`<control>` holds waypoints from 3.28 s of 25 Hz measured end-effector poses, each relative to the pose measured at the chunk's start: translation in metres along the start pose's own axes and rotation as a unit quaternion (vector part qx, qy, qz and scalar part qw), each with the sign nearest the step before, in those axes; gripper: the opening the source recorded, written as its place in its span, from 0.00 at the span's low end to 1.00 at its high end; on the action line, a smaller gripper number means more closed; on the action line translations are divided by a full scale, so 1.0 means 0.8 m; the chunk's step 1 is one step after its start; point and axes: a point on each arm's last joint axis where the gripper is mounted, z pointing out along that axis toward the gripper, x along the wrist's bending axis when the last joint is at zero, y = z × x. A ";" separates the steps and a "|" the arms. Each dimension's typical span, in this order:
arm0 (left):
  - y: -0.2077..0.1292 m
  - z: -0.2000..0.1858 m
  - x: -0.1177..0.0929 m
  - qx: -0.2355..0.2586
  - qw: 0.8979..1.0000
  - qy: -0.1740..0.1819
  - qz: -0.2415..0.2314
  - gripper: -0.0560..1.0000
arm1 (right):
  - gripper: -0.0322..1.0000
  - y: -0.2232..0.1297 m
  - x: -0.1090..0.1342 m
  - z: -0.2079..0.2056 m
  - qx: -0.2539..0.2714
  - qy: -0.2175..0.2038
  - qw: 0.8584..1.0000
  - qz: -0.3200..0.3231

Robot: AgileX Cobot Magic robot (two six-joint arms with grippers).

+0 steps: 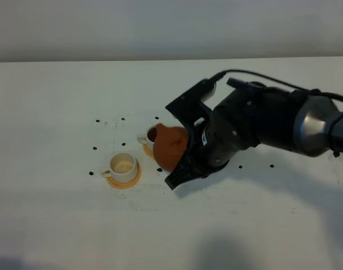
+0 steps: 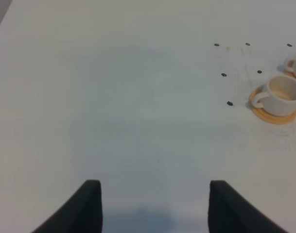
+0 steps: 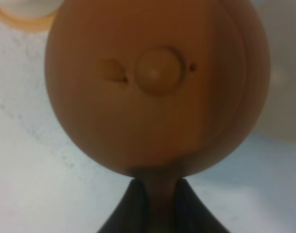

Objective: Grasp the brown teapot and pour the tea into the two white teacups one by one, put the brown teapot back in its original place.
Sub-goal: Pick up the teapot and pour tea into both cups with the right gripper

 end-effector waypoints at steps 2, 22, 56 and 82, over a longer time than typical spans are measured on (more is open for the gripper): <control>0.000 0.000 0.000 0.000 1.000 0.000 0.000 0.53 | 0.12 -0.003 0.001 0.006 0.003 0.005 1.000 0.005; 0.000 0.000 0.000 0.000 1.000 0.000 0.000 0.53 | 0.12 -0.017 0.007 0.059 0.036 0.018 0.999 0.016; 0.000 0.000 0.000 0.000 1.000 0.000 0.000 0.53 | 0.12 0.034 0.025 -0.023 -0.021 -0.128 0.967 -0.219; 0.000 0.000 0.000 0.000 1.000 0.000 0.000 0.53 | 0.12 0.025 0.071 -0.002 0.028 -0.172 0.921 -0.348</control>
